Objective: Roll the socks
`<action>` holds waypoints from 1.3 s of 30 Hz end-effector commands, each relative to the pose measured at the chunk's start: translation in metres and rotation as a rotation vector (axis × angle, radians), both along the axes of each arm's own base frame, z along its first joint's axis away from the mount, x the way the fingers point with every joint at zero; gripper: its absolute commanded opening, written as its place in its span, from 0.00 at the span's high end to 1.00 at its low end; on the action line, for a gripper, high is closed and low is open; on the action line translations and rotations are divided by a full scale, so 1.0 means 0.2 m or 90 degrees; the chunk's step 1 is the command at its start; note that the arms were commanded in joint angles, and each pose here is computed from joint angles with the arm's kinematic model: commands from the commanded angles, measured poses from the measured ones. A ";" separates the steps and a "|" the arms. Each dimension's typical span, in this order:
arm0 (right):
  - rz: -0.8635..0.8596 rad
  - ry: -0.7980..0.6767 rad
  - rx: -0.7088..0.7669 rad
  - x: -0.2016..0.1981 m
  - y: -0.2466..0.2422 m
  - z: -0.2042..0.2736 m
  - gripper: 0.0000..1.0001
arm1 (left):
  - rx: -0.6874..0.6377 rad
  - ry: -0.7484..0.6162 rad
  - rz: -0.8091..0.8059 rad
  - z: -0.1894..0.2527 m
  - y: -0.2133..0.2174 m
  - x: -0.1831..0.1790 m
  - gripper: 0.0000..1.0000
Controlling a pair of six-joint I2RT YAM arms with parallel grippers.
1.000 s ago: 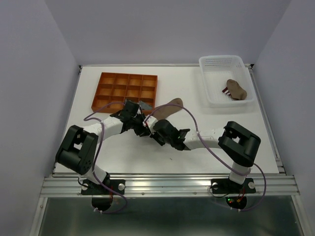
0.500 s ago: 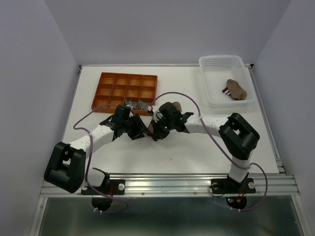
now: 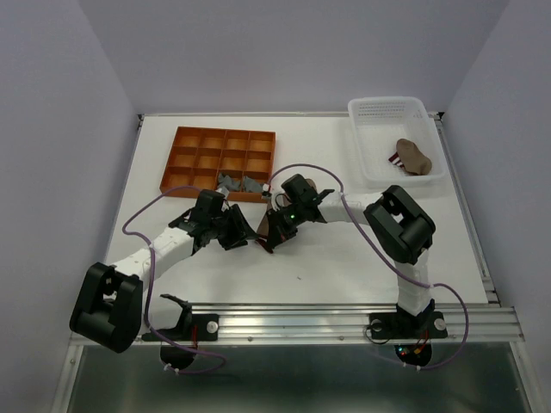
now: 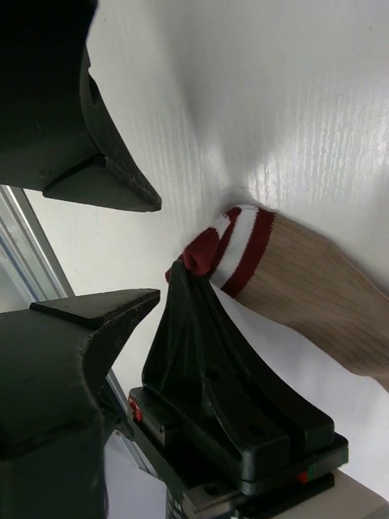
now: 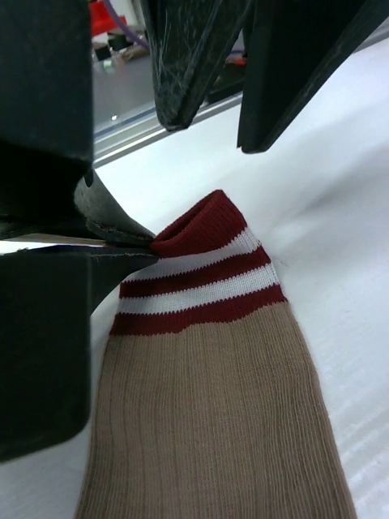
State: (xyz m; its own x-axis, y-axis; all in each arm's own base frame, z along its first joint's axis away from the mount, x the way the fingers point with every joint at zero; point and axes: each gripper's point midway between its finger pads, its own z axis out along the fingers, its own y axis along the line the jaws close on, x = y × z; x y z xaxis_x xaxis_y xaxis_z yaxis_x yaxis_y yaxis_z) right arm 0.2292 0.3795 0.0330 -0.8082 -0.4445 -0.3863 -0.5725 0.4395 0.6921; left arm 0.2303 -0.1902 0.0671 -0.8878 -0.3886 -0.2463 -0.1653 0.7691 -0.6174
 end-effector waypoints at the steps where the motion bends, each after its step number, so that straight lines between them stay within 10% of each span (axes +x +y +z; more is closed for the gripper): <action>1: -0.014 0.027 0.040 0.08 0.03 0.10 0.99 | 0.011 -0.023 -0.008 -0.02 0.01 0.03 0.46; 33: -0.037 0.109 0.017 0.13 0.05 -0.01 0.99 | 0.033 -0.010 -0.022 -0.18 -0.05 0.18 0.46; 39: -0.036 0.106 0.018 0.13 0.06 -0.01 0.99 | 0.040 -0.001 -0.021 -0.21 -0.05 0.18 0.69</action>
